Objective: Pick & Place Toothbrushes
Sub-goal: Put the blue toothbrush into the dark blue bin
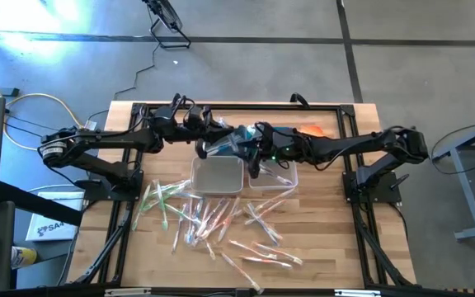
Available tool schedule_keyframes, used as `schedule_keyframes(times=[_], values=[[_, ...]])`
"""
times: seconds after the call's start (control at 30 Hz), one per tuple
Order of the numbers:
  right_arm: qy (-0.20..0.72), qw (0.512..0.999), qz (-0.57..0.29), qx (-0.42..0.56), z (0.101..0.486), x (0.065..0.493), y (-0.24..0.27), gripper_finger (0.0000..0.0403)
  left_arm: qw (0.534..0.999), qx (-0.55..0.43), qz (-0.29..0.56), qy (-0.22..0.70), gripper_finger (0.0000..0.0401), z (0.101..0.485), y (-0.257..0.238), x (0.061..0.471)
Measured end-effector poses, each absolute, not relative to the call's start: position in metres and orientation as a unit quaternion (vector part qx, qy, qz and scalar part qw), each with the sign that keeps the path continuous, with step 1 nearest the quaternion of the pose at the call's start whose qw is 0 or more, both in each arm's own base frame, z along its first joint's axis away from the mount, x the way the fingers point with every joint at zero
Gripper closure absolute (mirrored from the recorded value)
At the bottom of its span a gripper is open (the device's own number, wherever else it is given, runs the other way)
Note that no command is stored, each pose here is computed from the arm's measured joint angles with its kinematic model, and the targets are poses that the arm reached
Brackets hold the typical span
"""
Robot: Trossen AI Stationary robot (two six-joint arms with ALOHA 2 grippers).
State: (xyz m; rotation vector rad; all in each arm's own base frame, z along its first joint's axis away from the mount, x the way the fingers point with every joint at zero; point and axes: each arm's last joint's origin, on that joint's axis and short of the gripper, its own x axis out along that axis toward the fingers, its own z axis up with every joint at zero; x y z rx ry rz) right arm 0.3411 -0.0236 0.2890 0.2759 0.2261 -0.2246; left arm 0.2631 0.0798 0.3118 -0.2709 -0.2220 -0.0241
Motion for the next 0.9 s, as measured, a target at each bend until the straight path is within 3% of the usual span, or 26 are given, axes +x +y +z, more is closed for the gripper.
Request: schedule_keyframes(times=[0.17, 0.33, 0.6, 0.9], values=[[0.122, 0.978, -0.109, 0.131, 0.301, 0.327, -0.024, 0.0172, 0.985, -0.134, -0.019, -0.11, 0.0391, 0.312, 0.079, 0.263], [0.138, 0.975, -0.121, 0.128, 0.322, 0.297, -0.026, 0.0156, 0.985, -0.133, -0.022, -0.109, 0.0391, 0.312, 0.079, 0.263], [0.124, 0.976, -0.121, 0.129, 0.355, 0.249, -0.024, 0.0185, 0.985, -0.134, -0.022, -0.107, 0.0392, 0.312, 0.079, 0.263], [0.146, 0.973, -0.123, 0.128, 0.367, 0.21, -0.021, 0.0246, 0.985, -0.134, -0.021, -0.107, 0.0392, 0.311, 0.079, 0.263]])
